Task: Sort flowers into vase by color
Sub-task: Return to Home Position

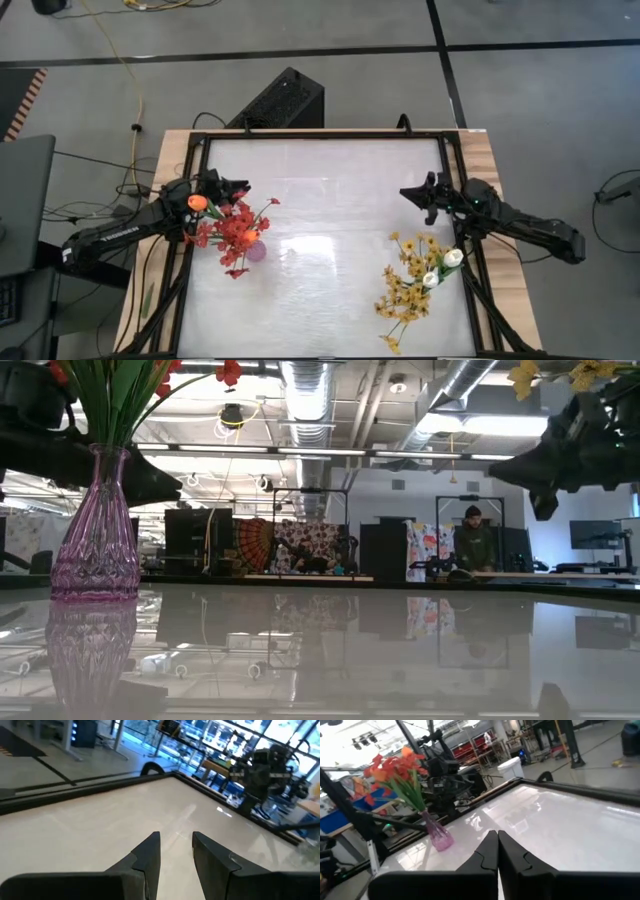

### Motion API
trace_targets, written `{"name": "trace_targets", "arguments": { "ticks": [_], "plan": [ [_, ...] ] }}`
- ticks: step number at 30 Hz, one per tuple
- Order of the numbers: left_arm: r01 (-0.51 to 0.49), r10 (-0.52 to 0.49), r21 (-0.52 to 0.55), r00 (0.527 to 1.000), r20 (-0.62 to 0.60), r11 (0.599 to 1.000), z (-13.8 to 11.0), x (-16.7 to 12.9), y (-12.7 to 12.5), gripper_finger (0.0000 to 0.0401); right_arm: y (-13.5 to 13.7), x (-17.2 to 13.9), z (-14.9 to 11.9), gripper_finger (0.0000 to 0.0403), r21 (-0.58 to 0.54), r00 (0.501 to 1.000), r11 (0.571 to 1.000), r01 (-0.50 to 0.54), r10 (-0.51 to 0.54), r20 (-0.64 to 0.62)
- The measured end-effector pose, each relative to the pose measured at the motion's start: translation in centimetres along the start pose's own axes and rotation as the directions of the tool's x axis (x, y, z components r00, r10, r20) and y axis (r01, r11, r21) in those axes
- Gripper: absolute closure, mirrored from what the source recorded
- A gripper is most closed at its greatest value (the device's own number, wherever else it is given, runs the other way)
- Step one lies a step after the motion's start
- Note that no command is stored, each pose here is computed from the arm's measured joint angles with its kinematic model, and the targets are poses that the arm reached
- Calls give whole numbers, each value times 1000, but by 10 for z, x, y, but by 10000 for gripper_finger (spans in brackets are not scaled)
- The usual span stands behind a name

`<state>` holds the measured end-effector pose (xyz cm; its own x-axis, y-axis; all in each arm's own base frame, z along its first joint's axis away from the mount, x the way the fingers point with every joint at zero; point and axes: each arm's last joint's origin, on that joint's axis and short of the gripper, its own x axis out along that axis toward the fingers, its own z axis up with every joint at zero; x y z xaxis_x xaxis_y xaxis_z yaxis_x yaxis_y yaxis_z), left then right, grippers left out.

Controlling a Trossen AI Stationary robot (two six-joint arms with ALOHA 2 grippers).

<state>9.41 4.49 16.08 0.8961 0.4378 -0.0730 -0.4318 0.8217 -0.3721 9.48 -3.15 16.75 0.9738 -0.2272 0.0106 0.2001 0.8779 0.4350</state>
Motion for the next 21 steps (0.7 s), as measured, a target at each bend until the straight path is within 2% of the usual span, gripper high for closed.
{"name": "trace_targets", "arguments": {
  "ticks": [6,21],
  "plan": [
    [-34,34,-5,999,13,999,0,0,1,301,-1,0,-1,354,-89,1000,996,27,-27,2],
    [-34,34,-6,999,12,999,0,0,1,301,-2,0,-2,348,-91,1000,995,30,-31,-6]
  ]
}}
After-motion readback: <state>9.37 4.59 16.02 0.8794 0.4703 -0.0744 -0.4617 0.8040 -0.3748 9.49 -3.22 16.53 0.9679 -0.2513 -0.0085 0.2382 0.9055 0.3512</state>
